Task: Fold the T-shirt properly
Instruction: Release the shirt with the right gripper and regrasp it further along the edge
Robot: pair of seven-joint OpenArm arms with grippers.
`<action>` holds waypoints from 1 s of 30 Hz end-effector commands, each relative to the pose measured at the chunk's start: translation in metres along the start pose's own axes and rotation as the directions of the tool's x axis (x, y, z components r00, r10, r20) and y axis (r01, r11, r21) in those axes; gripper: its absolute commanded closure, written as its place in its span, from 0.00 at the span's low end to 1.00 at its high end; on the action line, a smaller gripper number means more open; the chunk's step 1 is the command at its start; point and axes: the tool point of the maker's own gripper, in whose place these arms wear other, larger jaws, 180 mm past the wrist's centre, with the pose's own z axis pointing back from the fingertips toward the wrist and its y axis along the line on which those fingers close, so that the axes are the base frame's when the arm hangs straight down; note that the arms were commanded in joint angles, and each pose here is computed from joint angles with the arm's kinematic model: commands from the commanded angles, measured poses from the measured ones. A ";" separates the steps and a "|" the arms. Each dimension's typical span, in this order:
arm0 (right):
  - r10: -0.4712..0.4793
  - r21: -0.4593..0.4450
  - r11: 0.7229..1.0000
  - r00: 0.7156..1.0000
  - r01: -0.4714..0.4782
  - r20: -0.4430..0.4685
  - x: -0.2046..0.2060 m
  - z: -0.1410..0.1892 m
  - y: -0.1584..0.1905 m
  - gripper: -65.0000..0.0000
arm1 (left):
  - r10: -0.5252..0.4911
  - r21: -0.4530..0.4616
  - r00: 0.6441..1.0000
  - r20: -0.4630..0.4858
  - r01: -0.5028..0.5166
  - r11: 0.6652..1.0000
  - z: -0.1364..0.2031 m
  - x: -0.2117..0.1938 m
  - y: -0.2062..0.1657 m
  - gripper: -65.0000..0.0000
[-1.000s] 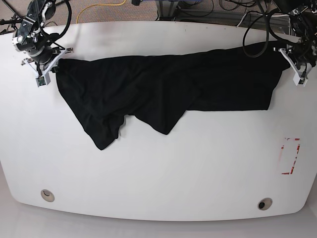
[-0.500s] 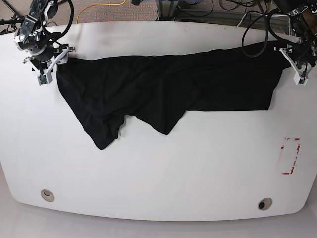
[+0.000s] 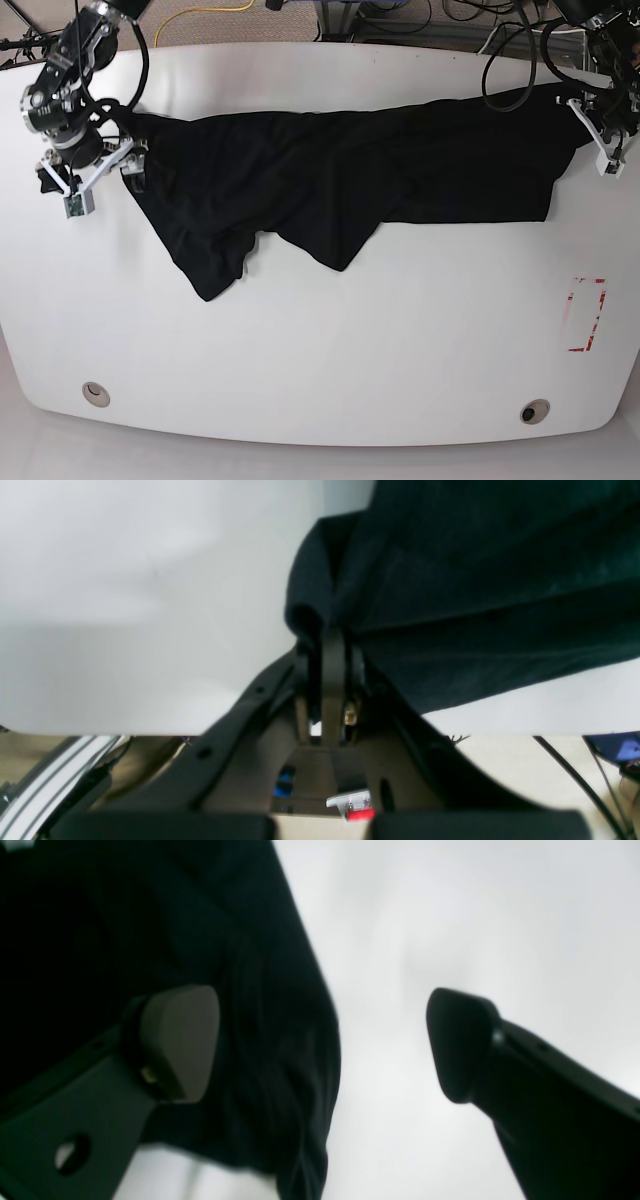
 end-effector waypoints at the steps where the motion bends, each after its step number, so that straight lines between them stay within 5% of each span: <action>1: -0.026 0.006 1.000 0.999 0.026 0.040 0.019 -0.011 -0.008 0.02 | -0.015 0.030 1.000 0.009 0.014 0.999 0.007 0.004 0.008 1.00; 16: -0.148 0.187 0.973 0.987 0.133 0.065 0.055 -0.093 0.007 0.02 | -0.048 0.012 0.999 -0.017 0.048 0.999 0.003 -0.001 0.000 1.00; 30: -0.224 0.276 0.938 0.974 0.210 0.022 0.024 -0.132 0.030 0.02 | -0.050 0.005 0.999 -0.020 0.050 0.999 0.001 -0.001 -0.002 1.00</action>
